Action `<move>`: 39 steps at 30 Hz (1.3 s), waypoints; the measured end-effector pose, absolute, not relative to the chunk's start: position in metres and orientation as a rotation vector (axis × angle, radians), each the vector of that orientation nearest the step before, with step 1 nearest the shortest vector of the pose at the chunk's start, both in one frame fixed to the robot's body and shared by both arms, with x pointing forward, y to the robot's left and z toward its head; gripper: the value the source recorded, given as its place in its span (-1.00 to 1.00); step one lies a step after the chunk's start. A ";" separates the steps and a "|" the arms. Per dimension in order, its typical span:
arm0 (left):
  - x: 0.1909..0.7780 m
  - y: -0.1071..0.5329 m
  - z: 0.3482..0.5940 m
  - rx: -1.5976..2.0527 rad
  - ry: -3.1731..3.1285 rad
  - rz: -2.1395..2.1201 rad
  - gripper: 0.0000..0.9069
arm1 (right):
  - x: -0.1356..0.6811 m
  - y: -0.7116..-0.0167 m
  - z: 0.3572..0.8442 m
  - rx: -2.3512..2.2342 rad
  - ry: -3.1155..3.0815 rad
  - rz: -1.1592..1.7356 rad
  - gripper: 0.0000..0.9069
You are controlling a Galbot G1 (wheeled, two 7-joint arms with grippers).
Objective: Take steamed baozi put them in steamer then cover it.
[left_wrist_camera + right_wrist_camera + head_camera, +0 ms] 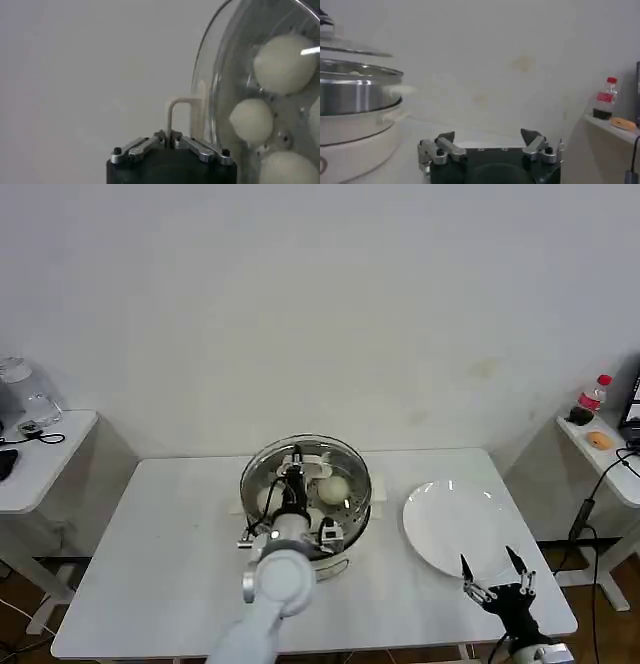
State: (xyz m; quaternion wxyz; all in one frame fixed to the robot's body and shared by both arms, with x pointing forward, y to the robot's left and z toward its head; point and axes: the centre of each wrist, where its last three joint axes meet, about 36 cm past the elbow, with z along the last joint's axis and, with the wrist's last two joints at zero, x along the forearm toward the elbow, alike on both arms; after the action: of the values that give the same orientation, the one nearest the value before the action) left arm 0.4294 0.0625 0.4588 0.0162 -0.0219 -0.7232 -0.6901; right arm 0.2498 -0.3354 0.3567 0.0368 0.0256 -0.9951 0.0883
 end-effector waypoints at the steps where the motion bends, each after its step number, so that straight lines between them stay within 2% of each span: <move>1: 0.430 0.061 0.458 -0.069 -2.246 -2.146 -1.00 | 0.250 -0.335 0.357 0.079 -3.055 0.271 1.00; 39: 0.436 0.050 0.436 -0.058 -2.188 -2.159 -1.00 | 0.249 -0.336 0.353 0.094 -3.051 0.256 1.00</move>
State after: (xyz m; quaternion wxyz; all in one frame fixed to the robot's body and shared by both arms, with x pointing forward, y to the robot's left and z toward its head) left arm 0.4365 0.0498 0.4359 0.0333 -0.0187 -0.7113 -0.7018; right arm 0.2492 -0.3357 0.3533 0.0391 0.0306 -0.9953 0.0835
